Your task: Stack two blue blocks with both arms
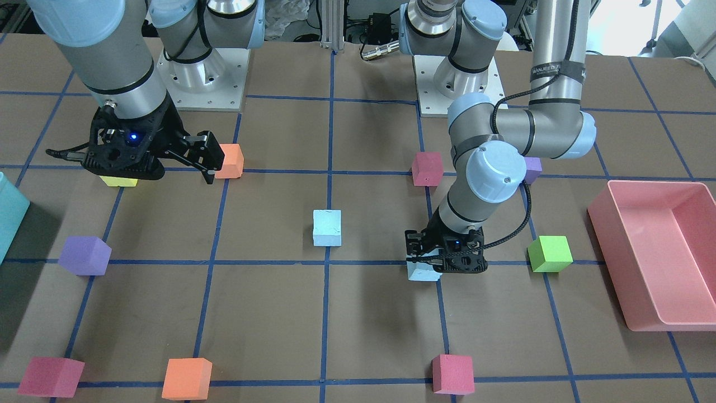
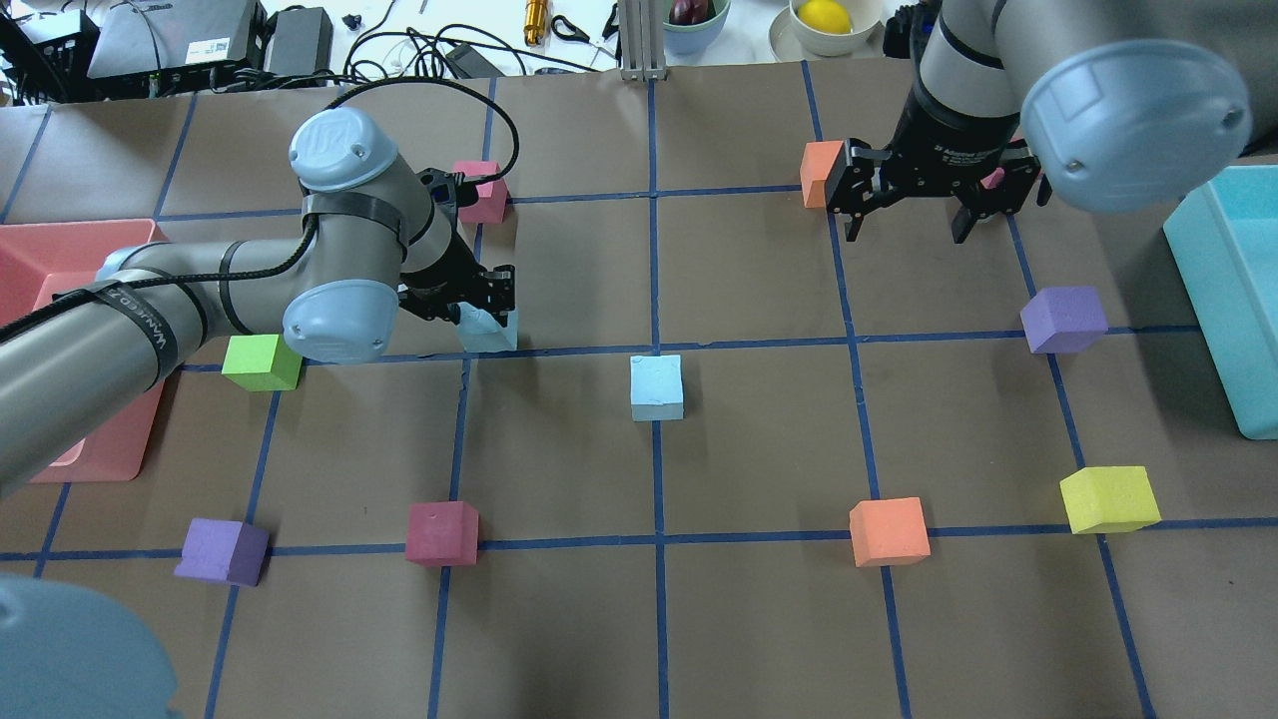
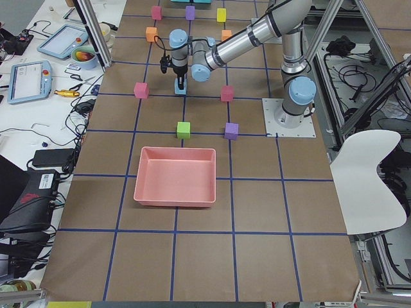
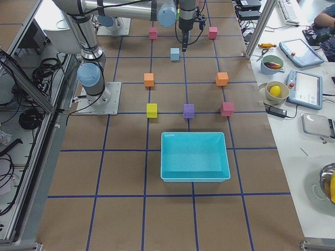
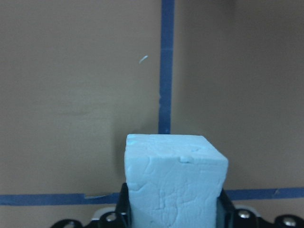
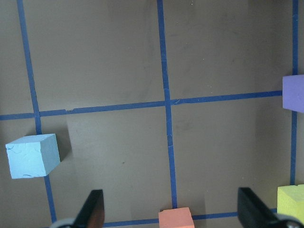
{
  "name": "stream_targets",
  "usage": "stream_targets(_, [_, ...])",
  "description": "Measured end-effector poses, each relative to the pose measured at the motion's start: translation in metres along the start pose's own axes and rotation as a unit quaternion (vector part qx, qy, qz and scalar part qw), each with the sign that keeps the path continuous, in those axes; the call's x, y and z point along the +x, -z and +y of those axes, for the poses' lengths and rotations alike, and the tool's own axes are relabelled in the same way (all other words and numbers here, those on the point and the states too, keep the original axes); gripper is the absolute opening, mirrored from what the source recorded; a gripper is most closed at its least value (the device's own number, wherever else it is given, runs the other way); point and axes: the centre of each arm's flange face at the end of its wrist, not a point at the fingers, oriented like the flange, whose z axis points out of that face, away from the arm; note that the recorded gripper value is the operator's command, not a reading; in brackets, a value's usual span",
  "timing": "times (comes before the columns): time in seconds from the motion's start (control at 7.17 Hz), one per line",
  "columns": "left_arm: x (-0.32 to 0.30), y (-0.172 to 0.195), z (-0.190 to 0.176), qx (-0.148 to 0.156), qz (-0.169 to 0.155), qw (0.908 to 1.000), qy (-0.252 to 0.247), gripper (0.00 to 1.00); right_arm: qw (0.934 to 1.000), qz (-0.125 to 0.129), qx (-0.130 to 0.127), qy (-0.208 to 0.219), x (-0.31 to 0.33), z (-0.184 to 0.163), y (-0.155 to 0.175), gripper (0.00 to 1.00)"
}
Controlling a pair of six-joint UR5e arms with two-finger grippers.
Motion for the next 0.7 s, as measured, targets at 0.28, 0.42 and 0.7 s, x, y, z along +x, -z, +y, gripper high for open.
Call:
stream_targets(0.28, [0.078, 0.021, 0.033, 0.013, 0.008, 0.9998, 0.017, 0.00, 0.9999, -0.005, 0.011, -0.003, 0.004, 0.008, 0.018, 1.00])
stream_targets(0.42, [0.111, 0.028, 0.053, 0.015, 0.009, 0.9995, 0.025, 0.00, 0.9998, -0.005, 0.016, -0.003, 0.004, 0.012, 0.025, 1.00])
stream_targets(0.7, [0.142, 0.032, 0.073, 0.009, 0.012, 0.9988, 0.046, 0.00, 0.9998, -0.005, 0.021, -0.003, 0.005, 0.020, 0.035, 1.00])
